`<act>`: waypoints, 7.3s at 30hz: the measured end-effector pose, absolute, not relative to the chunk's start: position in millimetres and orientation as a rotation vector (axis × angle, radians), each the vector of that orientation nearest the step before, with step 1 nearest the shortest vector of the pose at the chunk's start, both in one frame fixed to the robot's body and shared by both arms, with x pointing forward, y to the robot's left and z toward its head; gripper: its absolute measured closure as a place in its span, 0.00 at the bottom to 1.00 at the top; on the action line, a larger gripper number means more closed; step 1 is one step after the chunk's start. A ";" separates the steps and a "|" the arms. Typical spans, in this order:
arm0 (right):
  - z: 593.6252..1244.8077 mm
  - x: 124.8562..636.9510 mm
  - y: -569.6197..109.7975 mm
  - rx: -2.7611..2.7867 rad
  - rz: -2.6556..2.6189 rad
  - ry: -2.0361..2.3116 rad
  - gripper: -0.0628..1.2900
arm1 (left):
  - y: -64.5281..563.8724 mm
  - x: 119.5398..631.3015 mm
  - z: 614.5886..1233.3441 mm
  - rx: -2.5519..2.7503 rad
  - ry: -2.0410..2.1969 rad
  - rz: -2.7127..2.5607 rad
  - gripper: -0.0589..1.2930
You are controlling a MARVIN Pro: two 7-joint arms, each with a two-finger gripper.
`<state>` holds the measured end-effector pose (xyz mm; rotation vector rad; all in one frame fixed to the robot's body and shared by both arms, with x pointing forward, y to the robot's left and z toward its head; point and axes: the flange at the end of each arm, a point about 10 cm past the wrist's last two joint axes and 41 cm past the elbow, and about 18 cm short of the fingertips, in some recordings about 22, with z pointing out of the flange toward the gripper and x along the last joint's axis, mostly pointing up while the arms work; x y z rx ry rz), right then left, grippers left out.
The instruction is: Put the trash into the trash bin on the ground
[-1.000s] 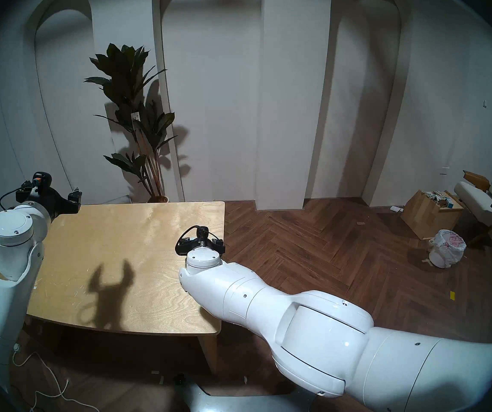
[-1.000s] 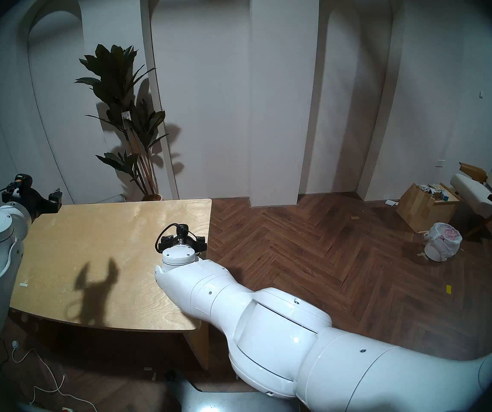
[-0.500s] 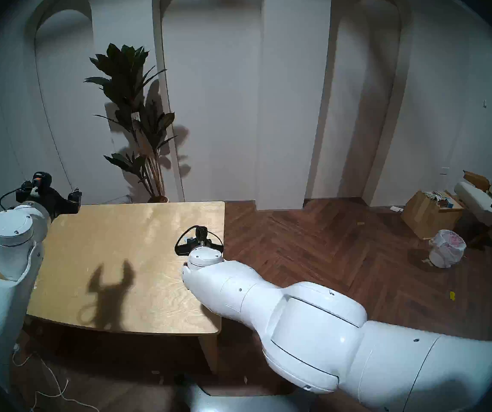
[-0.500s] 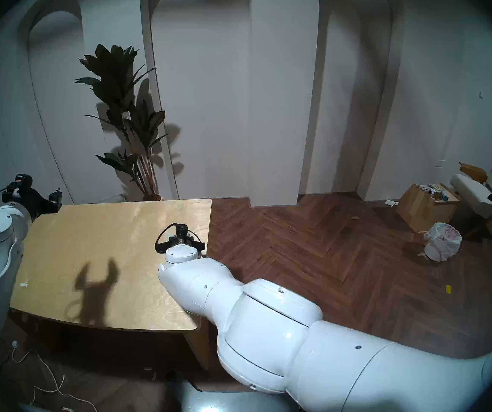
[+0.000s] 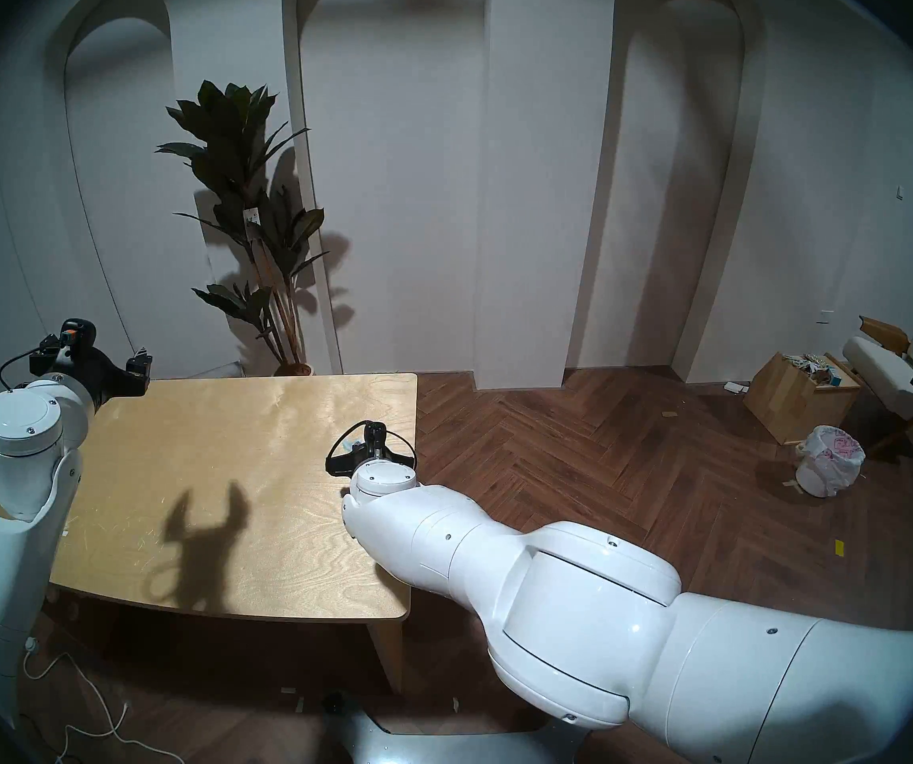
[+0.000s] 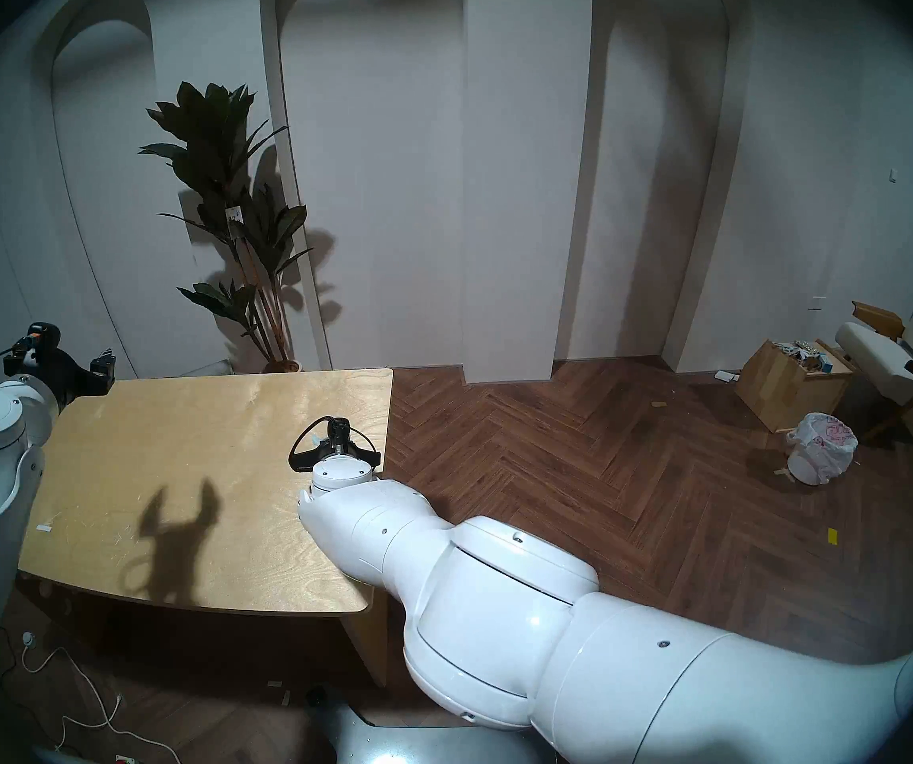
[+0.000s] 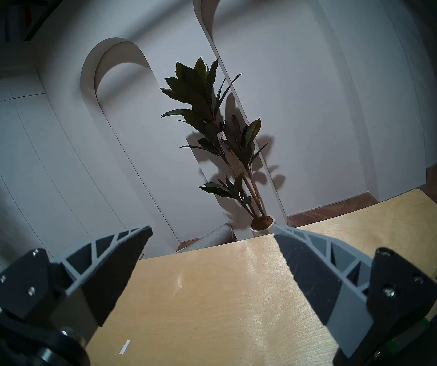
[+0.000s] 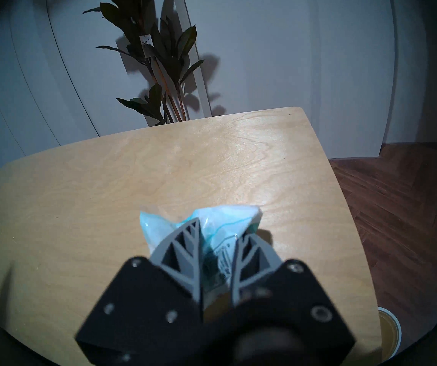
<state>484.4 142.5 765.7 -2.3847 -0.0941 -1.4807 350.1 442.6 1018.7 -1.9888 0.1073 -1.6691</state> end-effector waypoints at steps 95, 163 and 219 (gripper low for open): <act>726.8 479.7 -133.1 -2.584 -1.728 0.280 0.96 | 442.6 350.0 1018.9 -1.988 0.109 -1.669 0.05; 707.0 519.6 -131.1 -2.647 -1.778 0.293 0.96 | 442.5 349.9 1019.1 -1.987 0.109 -1.670 0.05; 692.5 534.5 -117.9 -2.693 -1.712 0.280 0.58 | 442.5 349.9 1019.0 -1.988 0.110 -1.669 0.05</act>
